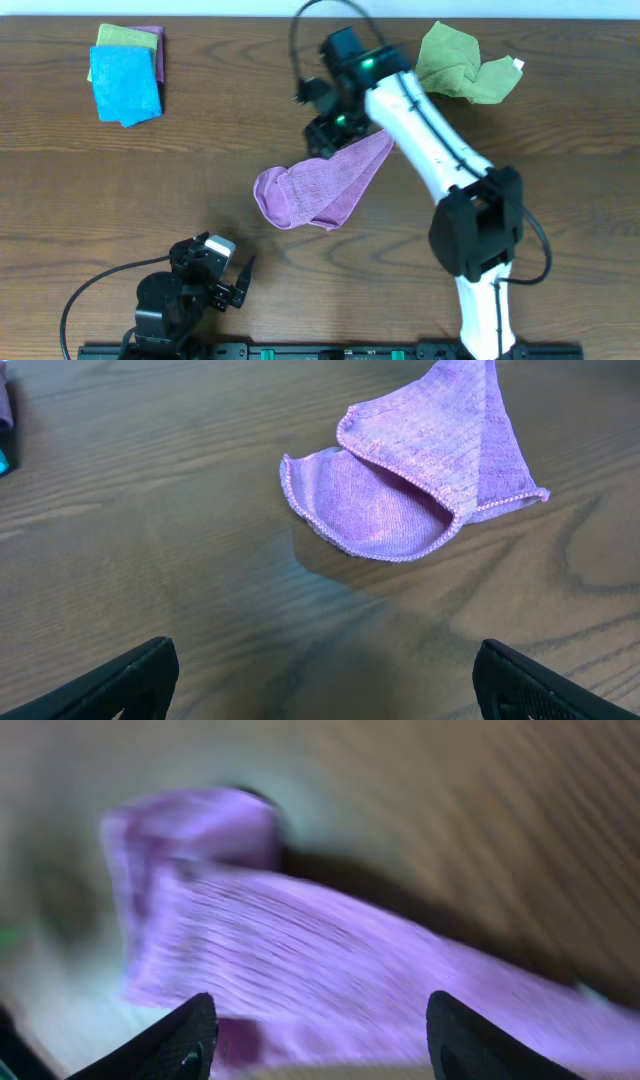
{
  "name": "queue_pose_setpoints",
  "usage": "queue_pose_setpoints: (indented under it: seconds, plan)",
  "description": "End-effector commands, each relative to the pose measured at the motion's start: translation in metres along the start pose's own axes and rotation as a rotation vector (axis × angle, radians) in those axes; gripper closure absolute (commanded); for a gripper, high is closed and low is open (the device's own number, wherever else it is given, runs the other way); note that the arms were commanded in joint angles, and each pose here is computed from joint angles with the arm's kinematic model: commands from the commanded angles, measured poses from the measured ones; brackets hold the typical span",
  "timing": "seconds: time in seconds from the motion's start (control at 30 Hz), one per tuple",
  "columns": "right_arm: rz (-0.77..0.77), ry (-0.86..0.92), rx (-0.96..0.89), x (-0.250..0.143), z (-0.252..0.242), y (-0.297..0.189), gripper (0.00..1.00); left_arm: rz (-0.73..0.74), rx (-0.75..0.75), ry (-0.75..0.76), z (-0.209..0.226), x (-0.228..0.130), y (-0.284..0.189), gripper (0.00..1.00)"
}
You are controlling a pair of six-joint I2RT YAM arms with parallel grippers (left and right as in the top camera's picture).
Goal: Fold the cloth
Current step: 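Lower the purple cloth onto the table center with the right gripper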
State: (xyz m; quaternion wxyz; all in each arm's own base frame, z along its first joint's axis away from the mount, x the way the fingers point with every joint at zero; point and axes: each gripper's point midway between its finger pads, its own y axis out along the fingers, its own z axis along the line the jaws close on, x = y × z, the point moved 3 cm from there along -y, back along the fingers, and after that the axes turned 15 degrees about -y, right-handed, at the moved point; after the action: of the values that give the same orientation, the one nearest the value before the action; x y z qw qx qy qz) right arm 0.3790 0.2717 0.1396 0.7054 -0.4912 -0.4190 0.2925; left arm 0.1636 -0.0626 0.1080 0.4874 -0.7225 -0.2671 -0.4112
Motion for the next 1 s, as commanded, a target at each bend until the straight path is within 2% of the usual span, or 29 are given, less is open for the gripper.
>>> queue_pose_setpoints:
  seconds: [0.0,0.27,0.63,0.7,0.77,0.87,0.93,0.97]
  plan:
    - [-0.044,-0.134,0.043,0.016,0.029,0.002,0.32,0.001,-0.002,-0.007,0.0,-0.002,0.001,0.05]
    - [0.016,-0.176,0.091,0.018,0.053,0.034,0.27,0.001,-0.003,-0.007,0.0,-0.002,0.001,0.05]
    - [0.124,-0.164,0.142,0.0,0.048,0.086,0.28,0.001,-0.003,-0.007,0.0,-0.002,0.001,0.05]
    - [0.127,-0.176,0.145,0.0,0.049,0.089,0.3,0.001,-0.002,-0.007,0.0,-0.002,0.001,0.05]
    - [0.124,-0.187,0.139,0.001,0.049,0.091,0.43,0.001,-0.002,-0.007,0.0,-0.002,0.001,0.04]
    - [0.107,-0.196,0.122,0.006,0.047,0.092,0.73,0.001,-0.003,-0.007,0.0,-0.002,0.001,0.05]
    - [0.095,-0.176,0.113,0.009,0.046,0.092,0.99,0.001,-0.002,-0.007,0.0,-0.002,0.001,0.05]
    - [0.093,-0.162,0.111,0.01,0.045,0.092,0.98,0.001,-0.003,-0.007,0.0,-0.002,0.001,0.05]
